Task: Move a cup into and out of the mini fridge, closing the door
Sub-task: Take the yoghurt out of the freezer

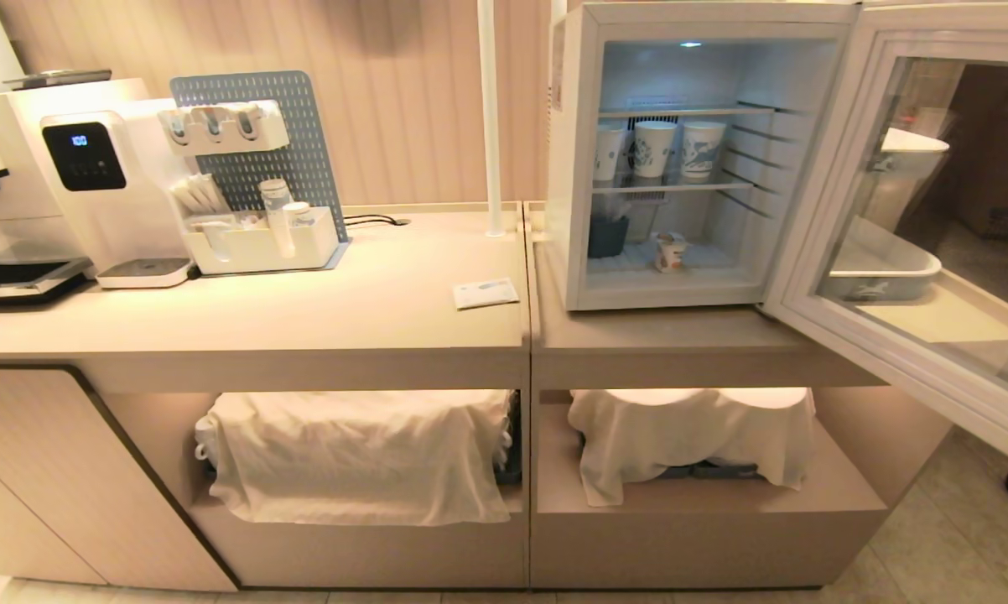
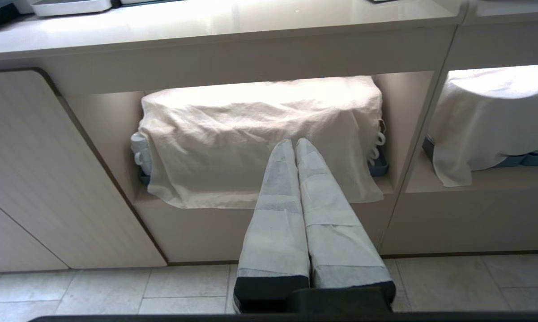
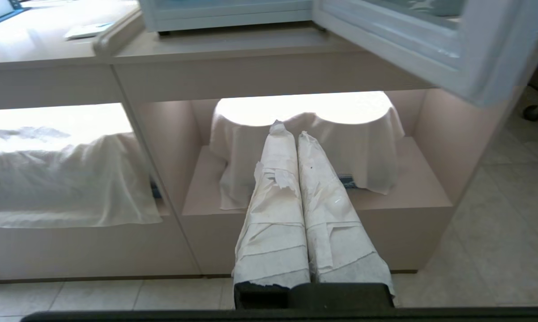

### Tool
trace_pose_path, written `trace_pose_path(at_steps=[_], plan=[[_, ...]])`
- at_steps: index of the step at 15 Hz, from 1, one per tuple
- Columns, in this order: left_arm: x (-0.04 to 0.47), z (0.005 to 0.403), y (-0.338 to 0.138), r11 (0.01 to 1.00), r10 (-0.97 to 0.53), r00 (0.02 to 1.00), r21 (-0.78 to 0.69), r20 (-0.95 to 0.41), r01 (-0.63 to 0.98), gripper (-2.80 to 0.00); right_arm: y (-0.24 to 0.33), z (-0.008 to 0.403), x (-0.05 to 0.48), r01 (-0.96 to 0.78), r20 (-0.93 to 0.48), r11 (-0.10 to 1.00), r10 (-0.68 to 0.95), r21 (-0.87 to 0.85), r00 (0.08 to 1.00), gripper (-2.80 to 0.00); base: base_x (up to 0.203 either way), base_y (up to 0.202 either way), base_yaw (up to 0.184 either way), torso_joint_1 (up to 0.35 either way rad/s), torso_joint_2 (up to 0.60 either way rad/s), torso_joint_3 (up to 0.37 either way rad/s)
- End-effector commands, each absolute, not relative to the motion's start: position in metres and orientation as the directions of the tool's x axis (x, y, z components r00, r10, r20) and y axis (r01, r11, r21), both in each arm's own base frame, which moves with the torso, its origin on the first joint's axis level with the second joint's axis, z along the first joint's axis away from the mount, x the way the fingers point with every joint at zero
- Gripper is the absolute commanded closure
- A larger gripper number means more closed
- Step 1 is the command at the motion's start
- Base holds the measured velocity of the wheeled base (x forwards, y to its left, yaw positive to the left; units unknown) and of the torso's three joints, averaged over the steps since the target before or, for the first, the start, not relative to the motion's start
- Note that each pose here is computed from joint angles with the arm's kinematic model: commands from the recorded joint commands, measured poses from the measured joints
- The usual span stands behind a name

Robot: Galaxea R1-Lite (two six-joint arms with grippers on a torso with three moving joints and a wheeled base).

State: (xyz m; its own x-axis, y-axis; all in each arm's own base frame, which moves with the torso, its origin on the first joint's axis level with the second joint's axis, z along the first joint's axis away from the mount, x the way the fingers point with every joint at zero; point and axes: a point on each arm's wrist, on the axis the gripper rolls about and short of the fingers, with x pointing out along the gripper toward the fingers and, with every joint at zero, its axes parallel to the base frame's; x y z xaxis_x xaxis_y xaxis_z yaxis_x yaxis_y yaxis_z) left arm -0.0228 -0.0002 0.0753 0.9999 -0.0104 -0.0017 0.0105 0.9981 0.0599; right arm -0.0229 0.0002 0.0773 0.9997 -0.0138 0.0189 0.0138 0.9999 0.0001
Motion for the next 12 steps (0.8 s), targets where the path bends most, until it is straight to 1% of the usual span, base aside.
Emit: trace_pose_path(at_steps=[1,4,6,12], plan=[[-0.0228,0.0753,-0.0002,0.998,-0.011,1.0,0.06,-0.002,0.011,0.0,0.0002,0.0748,-0.0221,0.014,0.009,1.0,-0.014,0.0,1.0,0.0,0.0,0.19,0.001,0.002,0.0,-0.005],[-0.0227,0.0752,-0.0002,0.998,-0.008,1.0,0.064,-0.004,0.008,0.0,0.0002,0.0748,-0.0221,0.014,0.009,1.0,-0.014,0.0,1.0,0.0,0.0,0.193,0.002,0.003,0.0,0.002],[-0.0227,0.0752,-0.0003,0.998,-0.012,1.0,0.069,-0.004,0.012,0.0,0.0002,0.0748,-0.0221,0.014,0.009,1.0,-0.014,0.0,1.0,0.0,0.0,0.149,-0.001,0.002,0.0,0.002],[-0.0227,0.0754,-0.0003,0.998,-0.012,1.0,0.066,-0.003,0.012,0.0,0.0002,0.0748,-0.0221,0.014,0.009,1.0,-0.014,0.0,1.0,0.0,0.0,0.008,0.001,0.0,0.0,0.0]])
